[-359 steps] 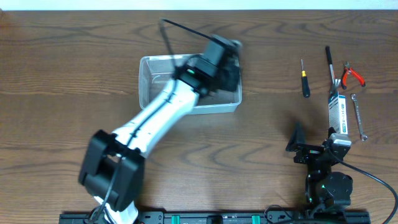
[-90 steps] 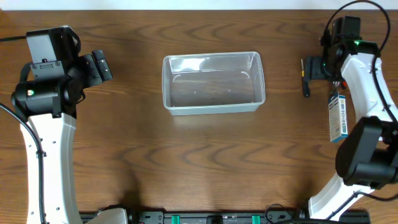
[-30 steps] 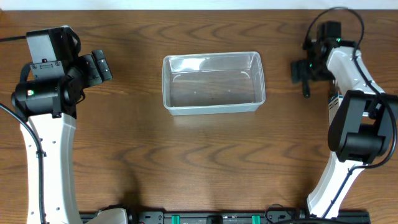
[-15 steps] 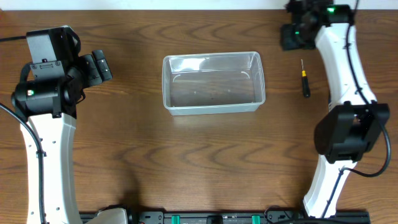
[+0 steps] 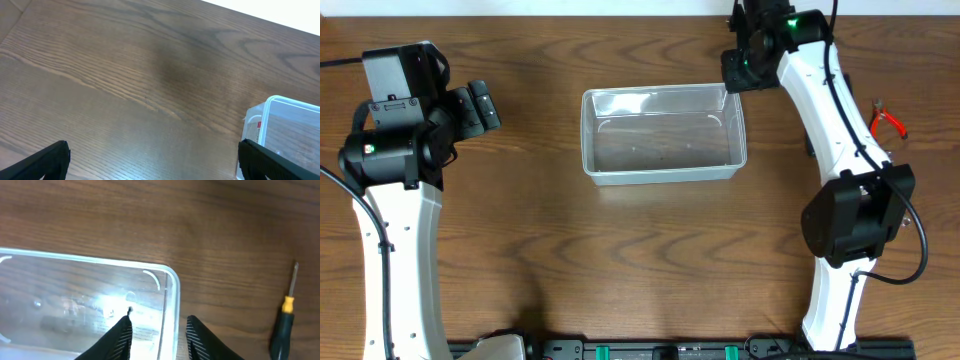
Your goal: Pack container
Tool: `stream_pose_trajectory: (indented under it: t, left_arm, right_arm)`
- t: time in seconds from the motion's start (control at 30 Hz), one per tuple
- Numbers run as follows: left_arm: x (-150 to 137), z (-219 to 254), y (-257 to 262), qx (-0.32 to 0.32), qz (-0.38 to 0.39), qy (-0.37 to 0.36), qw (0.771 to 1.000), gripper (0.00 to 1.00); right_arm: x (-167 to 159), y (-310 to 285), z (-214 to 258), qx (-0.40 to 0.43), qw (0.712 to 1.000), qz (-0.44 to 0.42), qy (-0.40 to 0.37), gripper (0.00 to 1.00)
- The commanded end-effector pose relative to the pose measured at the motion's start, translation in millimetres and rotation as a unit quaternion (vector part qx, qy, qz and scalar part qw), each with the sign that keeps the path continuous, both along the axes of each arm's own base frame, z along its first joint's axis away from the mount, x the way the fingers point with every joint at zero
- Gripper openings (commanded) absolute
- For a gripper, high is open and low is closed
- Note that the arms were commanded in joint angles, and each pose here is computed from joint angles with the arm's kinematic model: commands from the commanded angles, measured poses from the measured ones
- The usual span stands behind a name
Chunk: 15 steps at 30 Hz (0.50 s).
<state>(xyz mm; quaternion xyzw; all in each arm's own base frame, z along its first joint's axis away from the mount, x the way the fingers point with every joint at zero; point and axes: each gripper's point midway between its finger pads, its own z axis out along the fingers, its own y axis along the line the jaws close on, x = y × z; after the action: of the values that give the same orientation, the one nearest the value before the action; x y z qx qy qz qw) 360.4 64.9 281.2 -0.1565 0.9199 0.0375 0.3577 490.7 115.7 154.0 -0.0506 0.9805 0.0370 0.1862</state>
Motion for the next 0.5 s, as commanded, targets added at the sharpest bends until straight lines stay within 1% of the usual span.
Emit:
stream_pose_trajectory:
  t: [0.0, 0.3, 0.37, 0.47]
  left_arm:
    - [1.1, 5.4, 3.5, 0.011, 0.001, -0.004, 1.0, 0.98]
    - [1.1, 5.4, 3.5, 0.011, 0.001, -0.004, 1.0, 0.98]
    - [1.1, 5.4, 3.5, 0.011, 0.001, -0.004, 1.0, 0.98]
    - [1.1, 5.4, 3.5, 0.011, 0.001, -0.004, 1.0, 0.98]
  right_arm:
    - [1.0, -9.0, -2.1, -0.009, 0.999, -0.041, 0.001, 0.33]
    - [-14.7, -14.4, -39.4, -0.018, 0.997, -0.051, 0.047, 0.29]
    - [-18.8, -15.8, -47.4, -0.02, 0.997, -0.055, 0.057, 0.26]
    - [-24.4, -18.9, -58.3, -0.021, 0.995, -0.062, 0.07, 0.26]
